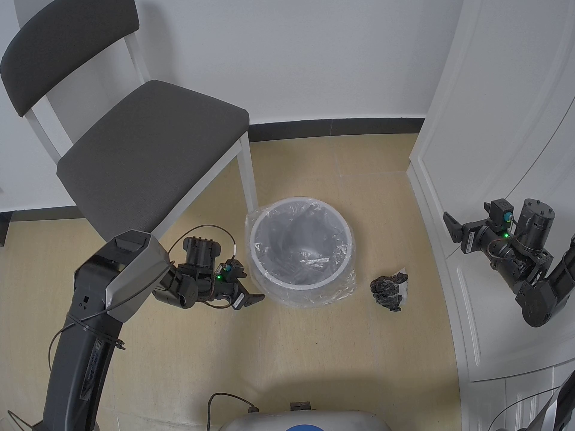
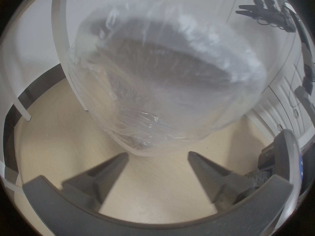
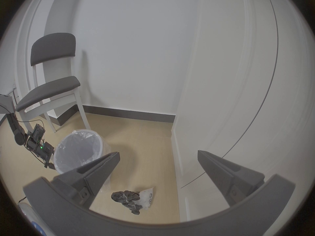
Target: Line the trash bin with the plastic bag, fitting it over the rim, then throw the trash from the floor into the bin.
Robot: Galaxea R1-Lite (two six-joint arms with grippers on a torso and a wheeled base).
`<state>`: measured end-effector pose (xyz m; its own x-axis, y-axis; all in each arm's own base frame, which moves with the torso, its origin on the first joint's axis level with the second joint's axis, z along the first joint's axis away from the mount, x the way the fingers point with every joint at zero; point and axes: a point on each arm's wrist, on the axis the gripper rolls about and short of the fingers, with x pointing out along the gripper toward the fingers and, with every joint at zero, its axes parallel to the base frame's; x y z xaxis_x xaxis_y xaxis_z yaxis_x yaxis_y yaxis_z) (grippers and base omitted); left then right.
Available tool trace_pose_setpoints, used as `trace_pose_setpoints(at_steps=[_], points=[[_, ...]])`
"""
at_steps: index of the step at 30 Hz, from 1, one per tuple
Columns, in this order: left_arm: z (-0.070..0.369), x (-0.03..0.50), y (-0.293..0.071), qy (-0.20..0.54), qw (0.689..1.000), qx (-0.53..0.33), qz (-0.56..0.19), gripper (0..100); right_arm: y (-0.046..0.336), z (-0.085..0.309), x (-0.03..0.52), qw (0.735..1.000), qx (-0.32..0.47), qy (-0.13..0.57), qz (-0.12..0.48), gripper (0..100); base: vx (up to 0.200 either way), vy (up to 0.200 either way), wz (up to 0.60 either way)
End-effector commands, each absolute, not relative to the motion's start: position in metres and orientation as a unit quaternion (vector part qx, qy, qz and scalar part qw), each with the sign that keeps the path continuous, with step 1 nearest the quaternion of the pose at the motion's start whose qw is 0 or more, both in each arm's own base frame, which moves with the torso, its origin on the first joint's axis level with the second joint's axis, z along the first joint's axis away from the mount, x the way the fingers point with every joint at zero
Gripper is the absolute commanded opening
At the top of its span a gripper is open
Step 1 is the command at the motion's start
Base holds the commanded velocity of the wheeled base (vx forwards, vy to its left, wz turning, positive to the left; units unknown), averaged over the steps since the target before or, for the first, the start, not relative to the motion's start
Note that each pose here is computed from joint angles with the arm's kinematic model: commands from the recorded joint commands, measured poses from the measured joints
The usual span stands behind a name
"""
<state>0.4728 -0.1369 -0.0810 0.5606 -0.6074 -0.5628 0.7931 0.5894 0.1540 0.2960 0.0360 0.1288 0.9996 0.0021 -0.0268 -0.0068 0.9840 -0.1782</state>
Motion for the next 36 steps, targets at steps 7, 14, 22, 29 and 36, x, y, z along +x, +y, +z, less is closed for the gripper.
trace_pose_setpoints(at_steps=[7, 14, 22, 29, 36], points=[[-0.062, 0.48, -0.143, 0.185, 0.865, 0.208, -0.418, 100, 0.036, 0.127, 0.295, 0.995, -0.096, 0.017, 0.003, 100, 0.0, 0.0, 0.0], [-0.066, 0.486, -0.151, 0.17, 0.859, 0.196, -0.442, 100, 0.036, 0.127, 0.295, 0.995, -0.096, 0.017, 0.002, 100, 0.0, 0.0, 0.0], [-0.065, 0.489, -0.154, 0.164, 0.855, 0.18, -0.458, 0, 0.036, 0.127, 0.296, 0.995, -0.096, 0.017, 0.002, 100, 0.0, 0.0, 0.0], [-0.07, 0.494, -0.154, 0.162, 0.857, 0.179, -0.456, 0, 0.036, 0.125, 0.297, 0.995, -0.095, 0.015, 0.002, 100, 0.0, 0.0, 0.0], [-0.08, 0.5, -0.149, 0.165, 0.862, 0.172, -0.448, 0, 0.036, 0.123, 0.298, 0.995, -0.096, 0.006, 0.001, 100, 0.0, 0.0, 0.0]])
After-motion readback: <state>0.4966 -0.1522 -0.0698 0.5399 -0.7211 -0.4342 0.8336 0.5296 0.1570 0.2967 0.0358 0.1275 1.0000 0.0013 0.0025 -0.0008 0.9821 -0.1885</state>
